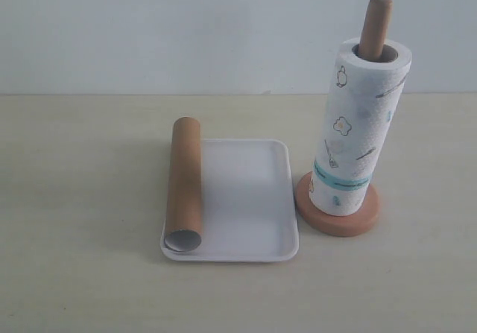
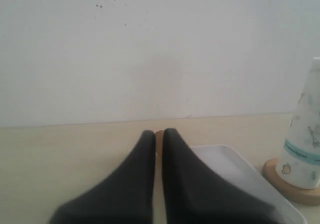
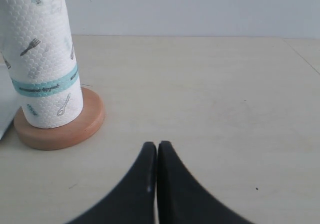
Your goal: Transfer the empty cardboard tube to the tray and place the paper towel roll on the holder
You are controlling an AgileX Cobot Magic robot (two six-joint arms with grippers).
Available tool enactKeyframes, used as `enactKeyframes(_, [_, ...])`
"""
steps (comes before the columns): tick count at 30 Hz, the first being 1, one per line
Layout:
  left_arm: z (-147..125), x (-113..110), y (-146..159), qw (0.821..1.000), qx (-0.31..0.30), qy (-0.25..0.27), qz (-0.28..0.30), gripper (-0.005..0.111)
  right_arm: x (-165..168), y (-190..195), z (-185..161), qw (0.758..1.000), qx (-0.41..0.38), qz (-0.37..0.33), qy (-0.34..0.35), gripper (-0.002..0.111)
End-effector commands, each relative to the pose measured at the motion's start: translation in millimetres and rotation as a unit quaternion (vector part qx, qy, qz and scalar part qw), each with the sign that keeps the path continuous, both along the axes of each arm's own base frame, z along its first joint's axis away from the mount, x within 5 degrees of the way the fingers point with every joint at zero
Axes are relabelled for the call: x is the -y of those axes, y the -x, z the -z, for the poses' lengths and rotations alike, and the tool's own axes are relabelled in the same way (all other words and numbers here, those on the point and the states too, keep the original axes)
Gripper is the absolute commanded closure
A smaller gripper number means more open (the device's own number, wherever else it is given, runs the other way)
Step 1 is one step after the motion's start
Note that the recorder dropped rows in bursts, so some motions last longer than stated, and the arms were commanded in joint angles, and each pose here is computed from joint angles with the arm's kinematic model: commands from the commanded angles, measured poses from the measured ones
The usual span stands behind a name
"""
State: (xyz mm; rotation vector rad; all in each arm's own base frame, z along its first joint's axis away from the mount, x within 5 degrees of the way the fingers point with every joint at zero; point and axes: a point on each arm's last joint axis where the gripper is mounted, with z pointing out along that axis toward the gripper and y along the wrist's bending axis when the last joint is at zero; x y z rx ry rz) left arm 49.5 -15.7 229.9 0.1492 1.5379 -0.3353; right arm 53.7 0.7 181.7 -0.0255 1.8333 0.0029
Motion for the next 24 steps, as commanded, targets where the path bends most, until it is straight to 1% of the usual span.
enactKeyframes(1, [6, -4, -1, 0.999, -0.023, -0.012, -0.038, 0.102, 0, 0, -1, 1.0, 0.008, -0.001, -0.001, 0.109])
enactKeyframes(3, [13, -9, -3, 0.995, -0.043, 0.012, -0.091, 0.102, 0, 0, -1, 1.0, 0.008, -0.001, -0.001, 0.109])
enactKeyframes(5, [22, -11, -5, 0.992, -0.052, 0.009, -0.115, 0.102, 0, 0, -1, 1.0, 0.008, -0.001, -0.001, 0.109])
enactKeyframes(6, [27, -12, -6, 0.991, -0.058, -0.004, -0.121, 0.102, 0, 0, -1, 1.0, 0.008, -0.001, -0.001, 0.109])
enactKeyframes(7, [33, -12, -6, 0.99, -0.064, -0.017, -0.122, 0.102, 0, 0, -1, 1.0, 0.008, -0.001, -0.001, 0.109])
enactKeyframes(8, [33, -12, -6, 0.99, -0.061, -0.023, -0.122, 0.102, 0, 0, -1, 1.0, 0.008, -0.001, -0.001, 0.109])
enactKeyframes(9, [38, -12, -6, 0.988, -0.087, -0.039, -0.122, 0.102, 0, 0, -1, 1.0, 0.008, -0.001, -0.001, 0.109])
enactKeyframes(10, [38, -13, -6, 0.988, -0.086, -0.043, -0.123, 0.102, 0, 0, -1, 1.0, 0.008, -0.001, -0.001, 0.109])
enactKeyframes(12, [37, -13, -6, 0.988, -0.08, -0.045, -0.123, 0.102, 0, 0, -1, 1.0, 0.008, -0.001, -0.001, 0.109])
enactKeyframes(13, [35, -13, -6, 0.989, -0.071, -0.03, -0.123, 0.102, 0, 0, -1, 1.0, 0.008, -0.001, -0.001, 0.109])
enactKeyframes(15, [32, -12, -7, 0.991, -0.052, -0.027, -0.123, 0.102, 0, 0, -1, 1.0, 0.008, -0.001, -0.001, 0.109])
enactKeyframes(17, [31, -12, -7, 0.991, -0.049, -0.026, -0.123, 0.102, 0, 0, -1, 1.0, 0.008, -0.001, -0.001, 0.109])
enactKeyframes(18, [32, -12, -7, 0.991, -0.054, -0.027, -0.123, 0.102, 0, 0, -1, 1.0, 0.008, -0.001, -0.001, 0.109])
enactKeyframes(21, [43, -13, -5, 0.985, -0.115, -0.04, -0.123, 0.102, 0, 0, -1, 1.0, 0.008, -0.001, -0.001, 0.109])
enactKeyframes(22, [45, -13, -5, 0.983, -0.124, -0.049, -0.122, 0.102, 0, 0, -1, 1.0, 0.008, -0.001, -0.001, 0.109])
enactKeyframes(24, [45, -13, -5, 0.983, -0.121, -0.067, -0.12, 0.102, 0, 0, -1, 1.0, 0.008, -0.001, -0.001, 0.109])
